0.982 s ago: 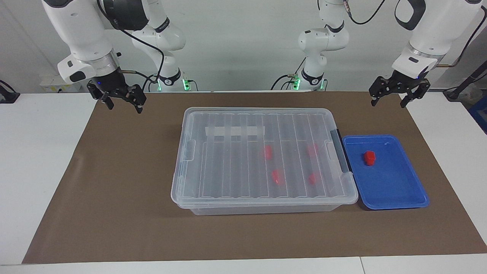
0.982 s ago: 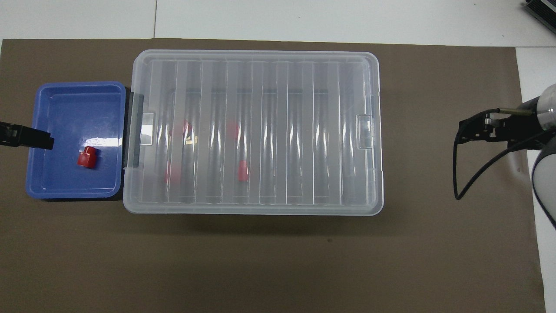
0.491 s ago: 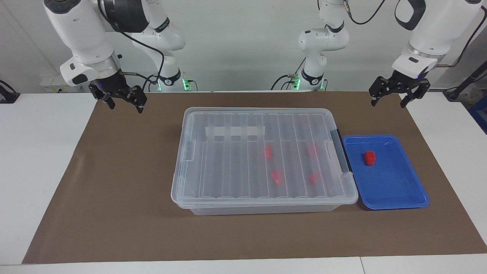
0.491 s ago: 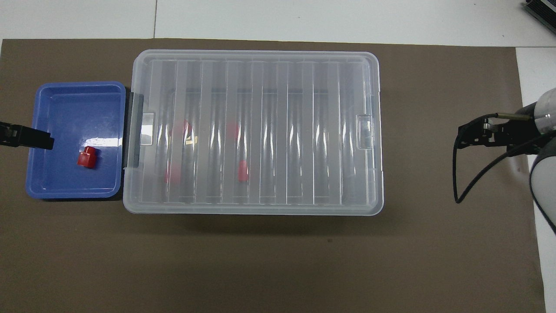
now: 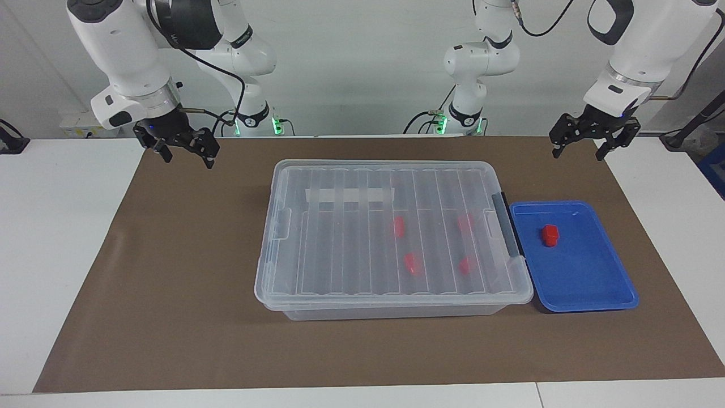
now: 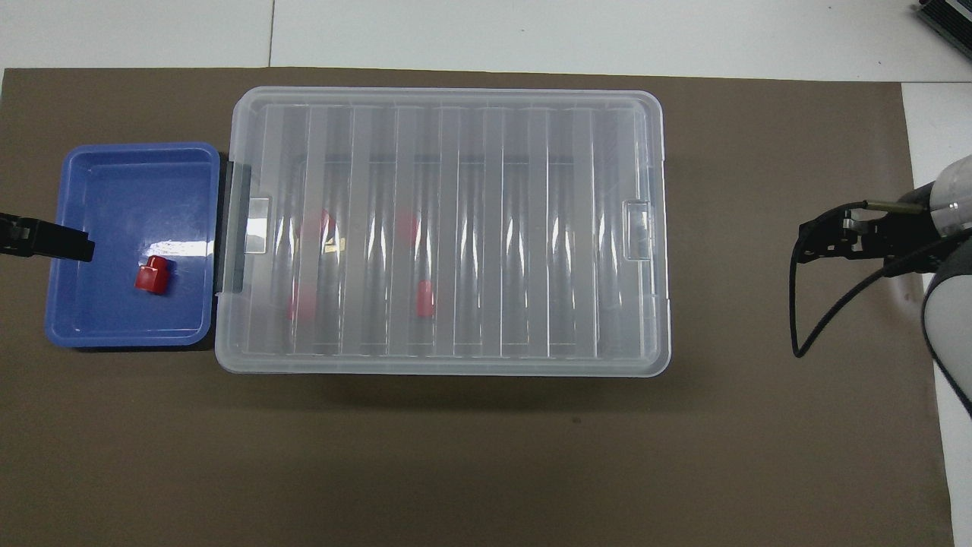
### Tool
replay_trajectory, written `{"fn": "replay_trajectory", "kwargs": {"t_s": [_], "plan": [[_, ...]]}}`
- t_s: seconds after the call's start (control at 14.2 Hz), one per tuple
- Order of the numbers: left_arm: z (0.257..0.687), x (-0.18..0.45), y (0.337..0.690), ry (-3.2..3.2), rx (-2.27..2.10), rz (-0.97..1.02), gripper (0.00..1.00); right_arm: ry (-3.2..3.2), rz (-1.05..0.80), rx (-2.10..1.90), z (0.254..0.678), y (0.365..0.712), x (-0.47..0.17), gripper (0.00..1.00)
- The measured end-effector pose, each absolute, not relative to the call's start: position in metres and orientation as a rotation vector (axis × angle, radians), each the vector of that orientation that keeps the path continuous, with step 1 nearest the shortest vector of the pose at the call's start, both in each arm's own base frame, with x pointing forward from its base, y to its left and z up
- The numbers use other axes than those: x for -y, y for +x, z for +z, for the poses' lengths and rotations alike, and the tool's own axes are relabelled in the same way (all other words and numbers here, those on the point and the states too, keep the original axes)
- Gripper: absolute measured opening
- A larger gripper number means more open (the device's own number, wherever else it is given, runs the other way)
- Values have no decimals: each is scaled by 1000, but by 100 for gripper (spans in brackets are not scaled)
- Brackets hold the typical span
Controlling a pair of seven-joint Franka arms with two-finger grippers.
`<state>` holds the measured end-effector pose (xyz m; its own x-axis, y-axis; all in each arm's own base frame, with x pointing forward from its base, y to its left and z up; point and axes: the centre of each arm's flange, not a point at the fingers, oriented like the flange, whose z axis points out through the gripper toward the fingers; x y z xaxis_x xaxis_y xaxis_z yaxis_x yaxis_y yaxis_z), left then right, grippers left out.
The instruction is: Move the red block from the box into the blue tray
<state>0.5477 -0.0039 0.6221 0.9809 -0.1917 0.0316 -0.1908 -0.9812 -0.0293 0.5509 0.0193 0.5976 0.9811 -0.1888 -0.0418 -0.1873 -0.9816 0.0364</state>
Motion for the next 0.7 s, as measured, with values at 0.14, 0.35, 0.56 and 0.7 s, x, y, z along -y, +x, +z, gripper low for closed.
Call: {"fn": "replay_trajectory", "kwargs": {"t_s": [0.14, 0.35, 0.56, 0.7], "plan": [[622, 4, 548, -3101, -299, -53, 100, 3096, -73, 294, 597, 551, -19, 100], [622, 4, 548, -3101, -299, -53, 100, 3095, -77, 294, 596, 550, -20, 100], [622, 4, 548, -3101, -299, -53, 100, 3095, -78, 294, 595, 550, -20, 100], [622, 4, 548, -3101, -299, -53, 100, 3095, -78, 294, 596, 549, -20, 100]]}}
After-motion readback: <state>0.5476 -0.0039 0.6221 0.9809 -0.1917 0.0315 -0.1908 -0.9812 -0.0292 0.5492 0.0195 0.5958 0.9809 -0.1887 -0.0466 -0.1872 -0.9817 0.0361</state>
